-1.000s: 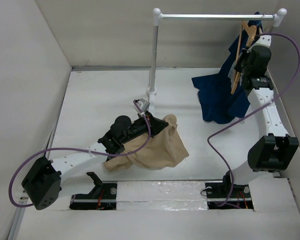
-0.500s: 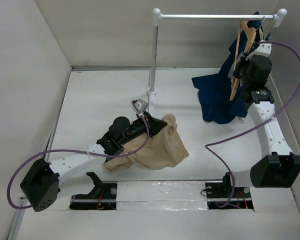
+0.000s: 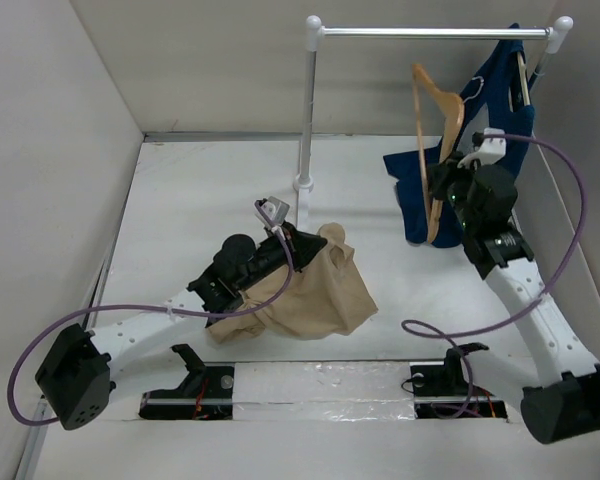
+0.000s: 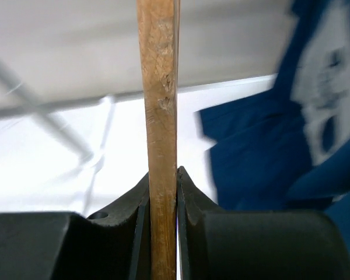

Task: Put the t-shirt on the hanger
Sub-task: Pick up the hanger from the clothesline, then place the T-shirt on the hanger.

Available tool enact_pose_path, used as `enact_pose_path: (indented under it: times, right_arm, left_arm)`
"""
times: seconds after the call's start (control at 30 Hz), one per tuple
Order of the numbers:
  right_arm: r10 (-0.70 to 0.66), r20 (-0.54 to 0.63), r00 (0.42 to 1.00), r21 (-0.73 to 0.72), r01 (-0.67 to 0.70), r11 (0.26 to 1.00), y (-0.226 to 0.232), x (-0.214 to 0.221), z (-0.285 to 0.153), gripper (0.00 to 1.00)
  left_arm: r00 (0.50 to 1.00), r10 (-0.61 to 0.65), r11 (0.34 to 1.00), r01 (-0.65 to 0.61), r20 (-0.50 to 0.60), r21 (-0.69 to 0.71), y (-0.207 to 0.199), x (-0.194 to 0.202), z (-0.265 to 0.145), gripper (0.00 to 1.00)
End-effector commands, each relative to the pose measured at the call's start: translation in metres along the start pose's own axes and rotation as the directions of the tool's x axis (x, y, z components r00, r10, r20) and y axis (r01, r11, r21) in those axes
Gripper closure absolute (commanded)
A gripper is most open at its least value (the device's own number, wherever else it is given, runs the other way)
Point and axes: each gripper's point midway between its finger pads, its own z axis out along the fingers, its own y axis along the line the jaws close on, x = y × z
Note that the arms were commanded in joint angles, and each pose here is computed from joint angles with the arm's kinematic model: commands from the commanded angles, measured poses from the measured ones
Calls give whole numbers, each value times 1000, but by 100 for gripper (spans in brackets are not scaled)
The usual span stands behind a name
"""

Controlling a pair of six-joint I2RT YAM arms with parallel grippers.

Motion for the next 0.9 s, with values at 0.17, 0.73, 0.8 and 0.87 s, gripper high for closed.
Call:
enact_pose_path:
  times: [0.17, 0.73, 0.8, 0.87]
  right_arm:
    - [82, -150, 985, -376, -134, 917, 86, 38, -134, 100]
    - [4, -336, 942, -551, -200, 810, 96, 64, -239, 100]
    - [-9, -344, 939, -553, -194, 811, 95, 67, -241, 100]
    - [-5, -333, 943, -564, -195, 802, 96, 67, -241, 100]
  left_arm:
    - [993, 19, 988, -1, 114, -157, 43, -36, 3, 100]
    - [967, 11, 971, 50, 253, -233, 78, -146, 53, 100]
    - [967, 10, 971, 51, 256, -233, 78, -148, 54, 100]
    - [969, 6, 975, 49, 246, -219, 76, -148, 58, 100]
